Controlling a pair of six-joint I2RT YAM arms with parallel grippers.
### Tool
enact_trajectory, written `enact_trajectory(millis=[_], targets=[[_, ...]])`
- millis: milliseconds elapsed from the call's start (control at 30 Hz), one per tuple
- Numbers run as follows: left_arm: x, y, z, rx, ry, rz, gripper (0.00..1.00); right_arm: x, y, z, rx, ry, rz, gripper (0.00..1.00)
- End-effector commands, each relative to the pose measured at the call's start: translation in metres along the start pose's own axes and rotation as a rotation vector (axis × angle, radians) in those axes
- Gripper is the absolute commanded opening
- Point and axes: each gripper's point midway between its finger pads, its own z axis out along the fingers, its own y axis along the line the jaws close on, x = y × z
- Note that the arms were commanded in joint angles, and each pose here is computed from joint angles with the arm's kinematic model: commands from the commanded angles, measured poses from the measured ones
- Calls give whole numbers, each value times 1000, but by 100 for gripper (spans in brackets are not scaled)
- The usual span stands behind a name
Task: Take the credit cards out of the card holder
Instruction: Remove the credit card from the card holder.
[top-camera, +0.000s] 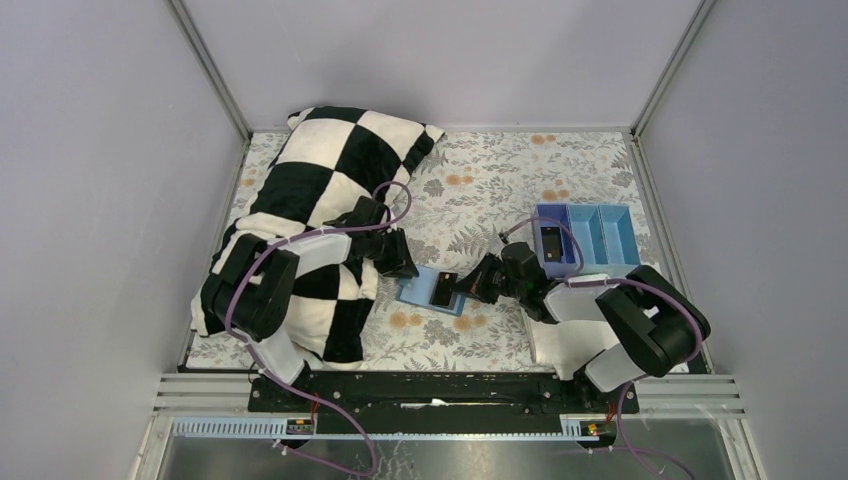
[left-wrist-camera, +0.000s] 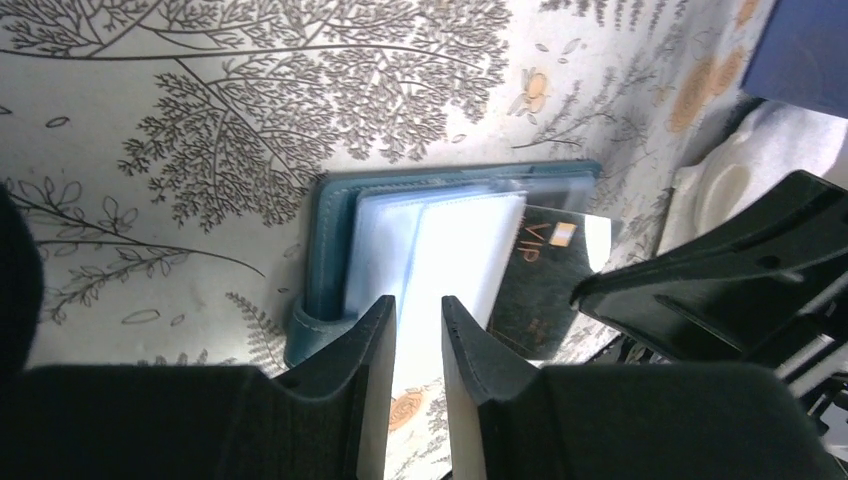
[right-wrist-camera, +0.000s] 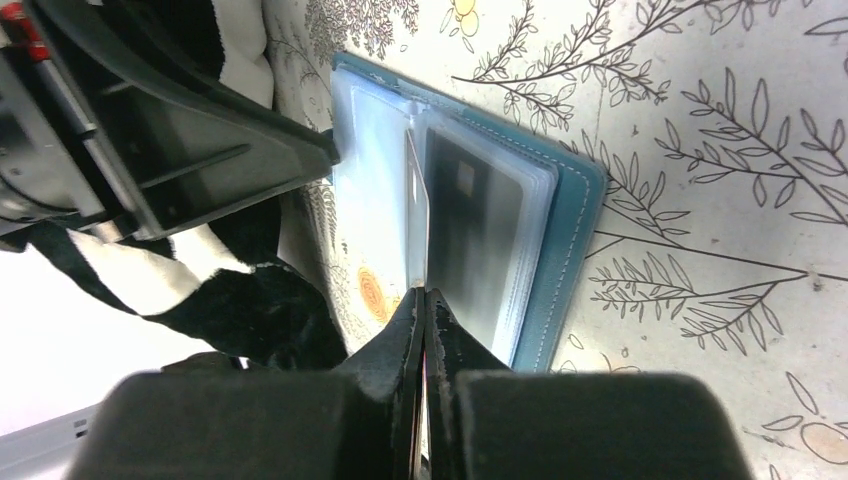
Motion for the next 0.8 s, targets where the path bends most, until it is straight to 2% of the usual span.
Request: enact_trajectory(millis=[0, 133, 333, 667, 767], targets=[[-19, -39, -26, 87, -80, 82, 28, -10, 9, -3, 25, -24, -68, 0], [-8, -53, -25, 125, -46, 107, 29, -13, 11, -4, 59, -14, -92, 0], [13, -65, -2, 185, 27, 105, 30, -13, 10, -3, 76, -7, -97, 0], [22, -48, 26, 157, 80, 78, 30, -13, 22, 5, 30, 17, -86, 0], [25, -42, 30, 144, 92, 72, 29, -13, 26, 7, 3, 21, -75, 9]])
